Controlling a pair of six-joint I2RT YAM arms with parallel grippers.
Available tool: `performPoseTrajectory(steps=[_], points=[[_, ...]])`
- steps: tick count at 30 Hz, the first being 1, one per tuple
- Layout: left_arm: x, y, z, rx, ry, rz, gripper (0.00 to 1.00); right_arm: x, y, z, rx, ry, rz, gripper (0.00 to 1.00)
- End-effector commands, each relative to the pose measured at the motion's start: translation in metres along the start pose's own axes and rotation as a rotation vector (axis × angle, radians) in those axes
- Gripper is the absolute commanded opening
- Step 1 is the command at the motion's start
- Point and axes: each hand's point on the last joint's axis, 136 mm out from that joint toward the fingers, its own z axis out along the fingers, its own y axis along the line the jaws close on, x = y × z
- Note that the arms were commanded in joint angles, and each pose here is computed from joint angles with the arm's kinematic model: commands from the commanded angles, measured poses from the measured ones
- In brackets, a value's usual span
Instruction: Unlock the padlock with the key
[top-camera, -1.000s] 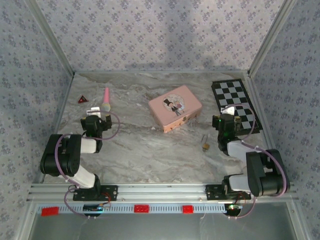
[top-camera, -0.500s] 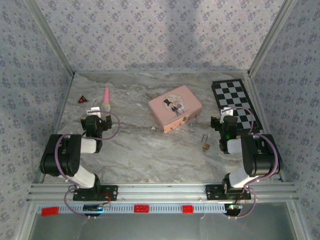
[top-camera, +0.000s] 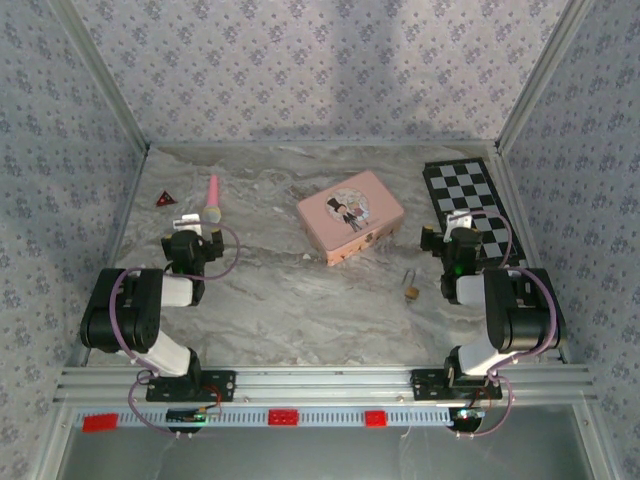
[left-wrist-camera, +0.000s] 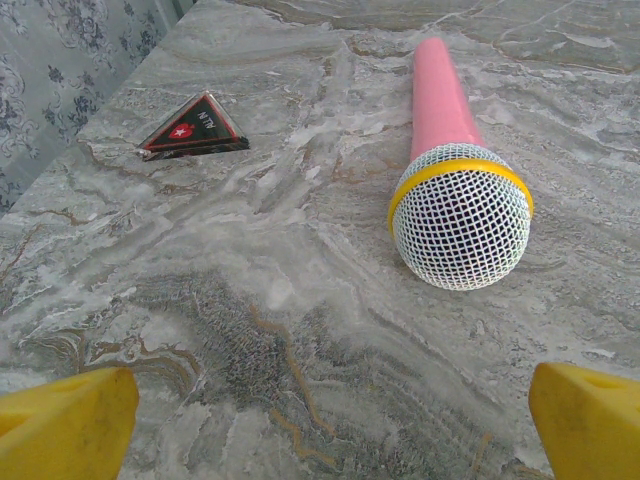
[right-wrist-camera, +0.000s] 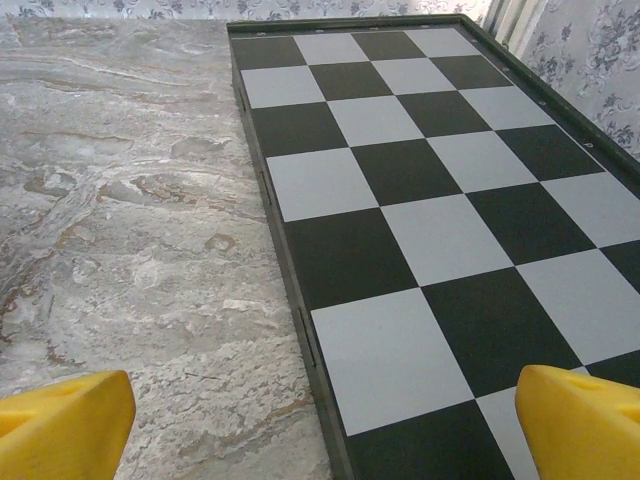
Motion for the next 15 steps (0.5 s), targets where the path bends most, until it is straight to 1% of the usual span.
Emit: performPoseTrajectory(steps=[1,15], points=[[-0.0228,-0.0001,0.0024,0.009,-0.067,-0.032,1.00,-0.0072,-0.0034,-0.0001,0.026,-0.023,0.018,0.99],[-0.0224,-0.0003,0.0026,0.011,-0.065,-0.032,1.00,-0.0073,-0.0035,-0.0001,0.028,-0.024,0.016,0.99]])
